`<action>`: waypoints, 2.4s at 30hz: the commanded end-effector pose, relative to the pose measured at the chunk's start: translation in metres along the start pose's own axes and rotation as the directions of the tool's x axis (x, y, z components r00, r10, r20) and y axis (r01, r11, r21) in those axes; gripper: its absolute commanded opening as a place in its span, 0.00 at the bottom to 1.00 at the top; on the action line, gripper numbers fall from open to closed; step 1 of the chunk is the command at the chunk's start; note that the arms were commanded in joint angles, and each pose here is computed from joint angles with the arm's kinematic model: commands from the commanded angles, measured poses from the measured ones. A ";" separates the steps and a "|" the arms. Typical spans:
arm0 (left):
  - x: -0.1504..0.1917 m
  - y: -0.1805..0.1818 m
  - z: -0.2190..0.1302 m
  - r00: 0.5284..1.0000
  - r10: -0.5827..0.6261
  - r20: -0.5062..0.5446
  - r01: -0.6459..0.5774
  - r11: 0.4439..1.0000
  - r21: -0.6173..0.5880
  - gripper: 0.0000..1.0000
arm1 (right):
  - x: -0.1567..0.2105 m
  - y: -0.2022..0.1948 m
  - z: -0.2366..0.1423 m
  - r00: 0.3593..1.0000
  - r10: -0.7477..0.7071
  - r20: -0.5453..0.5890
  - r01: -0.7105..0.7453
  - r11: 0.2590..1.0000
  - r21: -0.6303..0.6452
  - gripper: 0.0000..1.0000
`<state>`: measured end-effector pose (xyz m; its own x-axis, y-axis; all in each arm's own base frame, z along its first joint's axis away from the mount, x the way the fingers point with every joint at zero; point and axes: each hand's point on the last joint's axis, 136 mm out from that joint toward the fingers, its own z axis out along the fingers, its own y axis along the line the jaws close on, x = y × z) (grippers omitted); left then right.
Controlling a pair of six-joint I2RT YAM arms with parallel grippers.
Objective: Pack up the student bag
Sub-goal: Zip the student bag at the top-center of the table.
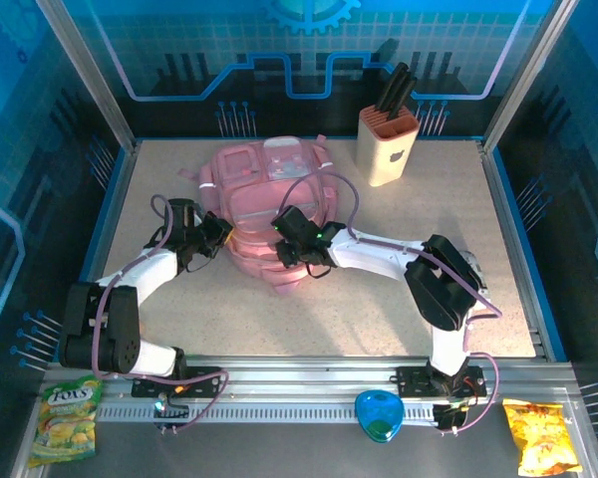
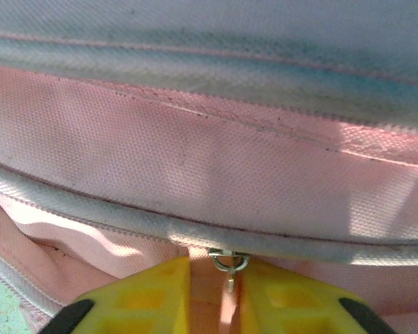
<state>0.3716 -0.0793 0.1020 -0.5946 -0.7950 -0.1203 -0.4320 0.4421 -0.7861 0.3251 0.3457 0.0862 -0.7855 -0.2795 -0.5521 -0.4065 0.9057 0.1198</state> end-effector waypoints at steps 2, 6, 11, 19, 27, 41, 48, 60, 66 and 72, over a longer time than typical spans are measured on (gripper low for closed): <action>-0.007 -0.022 -0.002 0.999 0.035 0.008 -0.035 0.997 0.065 0.00 | -0.012 -0.007 0.003 1.000 0.009 0.025 -0.010 0.999 0.039 0.10; -0.008 -0.021 -0.002 0.999 0.043 0.016 -0.043 0.998 0.055 0.00 | -0.023 -0.017 -0.010 0.999 -0.012 0.048 0.007 0.995 0.102 0.02; -0.013 -0.019 -0.004 0.998 0.050 0.028 -0.052 0.998 0.043 0.00 | -0.032 -0.036 -0.033 0.997 -0.052 0.065 0.041 0.987 0.156 0.01; -0.018 -0.016 -0.009 0.997 0.062 0.035 -0.063 0.997 0.032 0.00 | -0.013 -0.103 -0.036 0.999 -0.037 -0.019 0.041 0.972 0.230 0.01; -0.018 -0.016 -0.004 0.998 0.067 0.016 -0.068 0.997 0.028 0.00 | -0.008 -0.131 -0.035 0.998 0.053 -0.032 -0.042 0.959 0.279 0.00; -0.067 -0.026 -0.005 0.989 0.078 0.125 -0.071 0.996 -0.057 0.20 | 0.026 -0.004 -0.038 0.998 -0.057 -0.029 0.052 0.987 -0.154 0.00; -0.048 -0.020 -0.042 0.992 -0.028 0.120 0.034 0.998 -0.054 0.40 | -0.002 0.058 -0.025 0.997 -0.081 0.011 0.081 0.956 -0.281 0.00; 0.022 -0.010 -0.049 0.990 -0.138 0.004 0.138 0.987 -0.079 0.44 | -0.013 0.068 -0.021 0.999 -0.044 0.024 0.050 0.949 -0.312 0.00; 0.052 0.013 -0.025 0.984 -0.175 -0.024 0.170 0.976 -0.135 0.42 | -0.010 0.066 -0.021 0.999 -0.032 0.020 0.036 0.948 -0.315 0.00; 0.053 -0.001 -0.007 0.987 -0.148 -0.065 0.143 0.986 -0.083 0.43 | -0.005 0.066 -0.021 0.999 -0.036 0.010 0.037 0.947 -0.320 0.00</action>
<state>0.3234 -0.1113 0.0933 -0.5565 -0.8296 0.0458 -0.6006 0.3635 -0.7122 0.2903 0.3912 0.1010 -0.7812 -0.3343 -0.5272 -0.5478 0.7721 0.3221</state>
